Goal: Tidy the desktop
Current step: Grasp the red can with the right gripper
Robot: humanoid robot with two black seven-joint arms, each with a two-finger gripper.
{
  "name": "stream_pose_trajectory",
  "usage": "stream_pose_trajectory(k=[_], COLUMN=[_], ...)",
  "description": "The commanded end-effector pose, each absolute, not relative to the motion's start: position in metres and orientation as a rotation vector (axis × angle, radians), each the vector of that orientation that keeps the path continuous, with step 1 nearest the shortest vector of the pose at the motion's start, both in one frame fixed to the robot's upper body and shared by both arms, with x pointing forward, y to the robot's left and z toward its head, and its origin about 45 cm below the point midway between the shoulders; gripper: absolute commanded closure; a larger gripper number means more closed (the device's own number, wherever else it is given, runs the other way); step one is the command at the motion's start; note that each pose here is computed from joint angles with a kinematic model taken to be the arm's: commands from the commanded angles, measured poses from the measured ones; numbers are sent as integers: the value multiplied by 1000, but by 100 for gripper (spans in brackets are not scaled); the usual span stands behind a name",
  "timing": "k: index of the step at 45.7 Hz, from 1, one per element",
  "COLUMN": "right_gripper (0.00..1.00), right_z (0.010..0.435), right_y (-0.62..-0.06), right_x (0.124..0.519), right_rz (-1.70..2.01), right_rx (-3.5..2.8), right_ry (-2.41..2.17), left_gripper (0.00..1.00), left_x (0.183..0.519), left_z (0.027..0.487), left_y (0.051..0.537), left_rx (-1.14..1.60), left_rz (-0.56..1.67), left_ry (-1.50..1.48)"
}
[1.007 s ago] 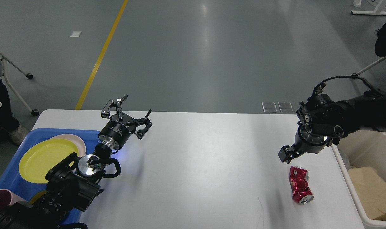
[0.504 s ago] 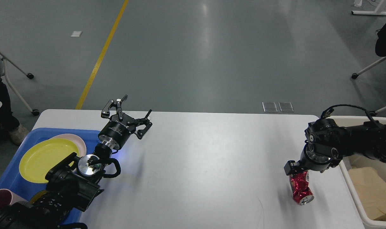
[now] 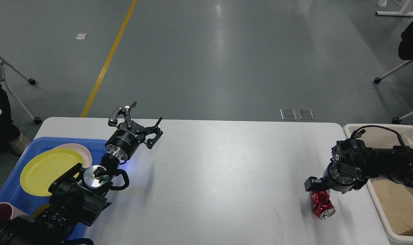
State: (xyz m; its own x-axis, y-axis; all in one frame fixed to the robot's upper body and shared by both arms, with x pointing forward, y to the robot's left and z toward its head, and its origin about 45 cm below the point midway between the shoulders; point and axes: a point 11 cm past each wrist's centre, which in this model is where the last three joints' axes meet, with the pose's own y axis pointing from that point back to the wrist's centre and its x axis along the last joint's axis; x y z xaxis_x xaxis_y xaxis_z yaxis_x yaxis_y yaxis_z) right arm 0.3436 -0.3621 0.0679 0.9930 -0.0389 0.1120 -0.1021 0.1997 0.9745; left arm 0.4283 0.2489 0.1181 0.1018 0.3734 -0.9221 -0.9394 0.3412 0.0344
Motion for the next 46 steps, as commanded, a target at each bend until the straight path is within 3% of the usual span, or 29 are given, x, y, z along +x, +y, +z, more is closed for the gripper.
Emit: stream_pose_trajectory(k=[1, 19, 22, 31, 37, 41, 46], right_gripper=[0, 4, 16, 66, 88, 100, 100], right_z=[68, 56, 56, 54, 51, 50, 51], right_y=[-361, -365, -365, -365, -365, -364, -365], right_x=[348, 345, 344, 340, 335, 335, 332], right_rz=[51, 9, 7, -14, -25, -28, -49], right_rx=[1385, 1405, 1406, 1407, 1408, 1410, 1414], right_ry=[-180, -284, -284, -265, -256, -253, -233], left_gripper=[3, 3, 3, 3, 3, 3, 3], left_x=[428, 428, 428, 428, 428, 428, 428], left_z=[118, 118, 118, 118, 118, 118, 118], left_y=[249, 249, 249, 249, 249, 249, 249], left_rx=[-690, -690, -688, -688, -690, -688, -690], left_rz=[1092, 1092, 1091, 1091, 1092, 1091, 1092], left_ry=[1039, 1039, 1039, 1039, 1039, 1039, 1039])
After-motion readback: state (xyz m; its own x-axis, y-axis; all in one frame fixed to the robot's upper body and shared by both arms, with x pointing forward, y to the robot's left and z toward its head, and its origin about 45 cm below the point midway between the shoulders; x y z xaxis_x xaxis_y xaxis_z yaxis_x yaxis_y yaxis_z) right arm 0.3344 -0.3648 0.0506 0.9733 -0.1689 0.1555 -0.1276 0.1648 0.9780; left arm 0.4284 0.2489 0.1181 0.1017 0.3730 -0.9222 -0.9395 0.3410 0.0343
